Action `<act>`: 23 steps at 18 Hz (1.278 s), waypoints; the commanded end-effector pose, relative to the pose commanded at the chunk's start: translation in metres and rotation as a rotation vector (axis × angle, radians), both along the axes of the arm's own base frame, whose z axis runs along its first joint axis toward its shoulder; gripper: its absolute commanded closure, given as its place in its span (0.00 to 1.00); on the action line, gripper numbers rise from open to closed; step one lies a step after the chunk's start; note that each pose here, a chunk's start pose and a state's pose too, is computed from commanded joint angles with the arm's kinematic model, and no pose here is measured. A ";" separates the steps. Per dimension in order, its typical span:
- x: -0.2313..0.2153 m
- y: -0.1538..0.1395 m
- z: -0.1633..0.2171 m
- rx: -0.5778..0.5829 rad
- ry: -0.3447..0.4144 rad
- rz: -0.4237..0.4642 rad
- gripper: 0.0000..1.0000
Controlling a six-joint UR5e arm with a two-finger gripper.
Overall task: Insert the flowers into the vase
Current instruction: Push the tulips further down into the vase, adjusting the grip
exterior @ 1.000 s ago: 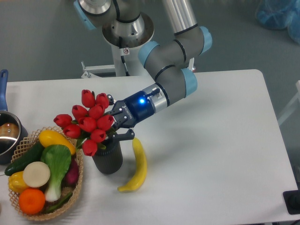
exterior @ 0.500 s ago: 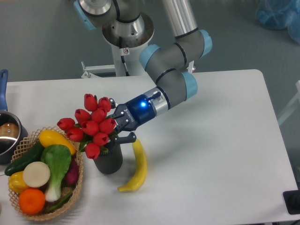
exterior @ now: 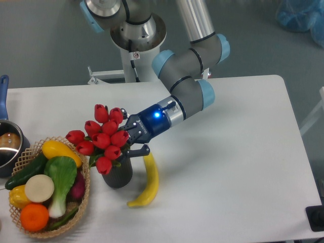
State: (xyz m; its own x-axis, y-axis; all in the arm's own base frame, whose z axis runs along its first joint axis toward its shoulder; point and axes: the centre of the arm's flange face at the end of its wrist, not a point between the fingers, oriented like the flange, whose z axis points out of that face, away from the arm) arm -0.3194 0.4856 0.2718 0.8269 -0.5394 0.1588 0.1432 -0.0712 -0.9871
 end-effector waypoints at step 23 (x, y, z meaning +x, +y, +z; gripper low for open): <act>-0.002 -0.004 -0.004 0.017 0.027 0.008 0.25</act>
State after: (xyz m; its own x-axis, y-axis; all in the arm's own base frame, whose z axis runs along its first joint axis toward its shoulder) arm -0.3210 0.4818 0.2675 0.8354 -0.5349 0.1270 0.1169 -0.0529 -0.9917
